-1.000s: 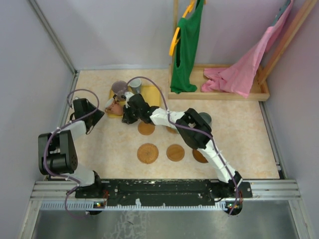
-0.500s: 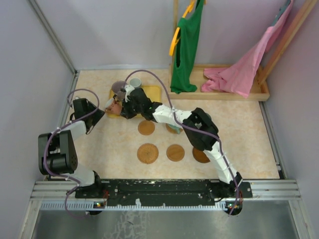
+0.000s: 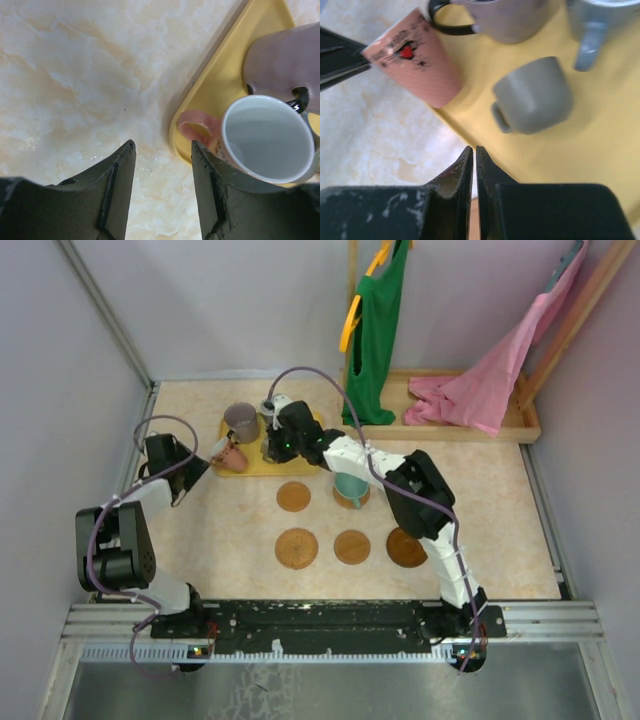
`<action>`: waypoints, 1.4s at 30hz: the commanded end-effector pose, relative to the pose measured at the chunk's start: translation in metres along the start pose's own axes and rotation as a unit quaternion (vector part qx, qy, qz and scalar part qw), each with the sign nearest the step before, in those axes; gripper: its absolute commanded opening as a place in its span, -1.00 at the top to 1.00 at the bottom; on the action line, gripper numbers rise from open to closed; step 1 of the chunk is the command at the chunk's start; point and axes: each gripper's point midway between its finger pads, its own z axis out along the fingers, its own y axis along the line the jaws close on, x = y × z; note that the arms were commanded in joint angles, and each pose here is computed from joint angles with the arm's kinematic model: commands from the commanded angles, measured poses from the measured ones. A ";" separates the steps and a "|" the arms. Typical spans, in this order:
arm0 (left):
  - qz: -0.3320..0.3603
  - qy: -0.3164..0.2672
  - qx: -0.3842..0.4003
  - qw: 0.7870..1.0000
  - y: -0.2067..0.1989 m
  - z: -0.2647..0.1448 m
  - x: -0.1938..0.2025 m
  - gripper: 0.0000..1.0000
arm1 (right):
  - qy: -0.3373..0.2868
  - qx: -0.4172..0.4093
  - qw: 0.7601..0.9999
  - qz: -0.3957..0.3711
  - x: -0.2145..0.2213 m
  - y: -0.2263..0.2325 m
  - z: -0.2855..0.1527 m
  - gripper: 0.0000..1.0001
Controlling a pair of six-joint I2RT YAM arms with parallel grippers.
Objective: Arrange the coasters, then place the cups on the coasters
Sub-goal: Adjust the cup on the tray.
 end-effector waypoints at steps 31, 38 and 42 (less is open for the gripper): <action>-0.021 -0.004 0.040 0.999 -0.028 -0.033 -0.017 -0.09 | 0.048 0.044 0.991 -0.118 0.011 -0.007 0.029 0.65; -0.015 -0.008 0.044 0.999 -0.027 -0.040 -0.015 -0.09 | 0.044 0.055 0.986 -0.148 0.012 -0.005 0.035 0.58; -0.016 -0.008 0.050 0.999 -0.029 -0.043 -0.016 -0.09 | 0.046 0.059 0.985 -0.158 0.015 -0.008 0.040 0.53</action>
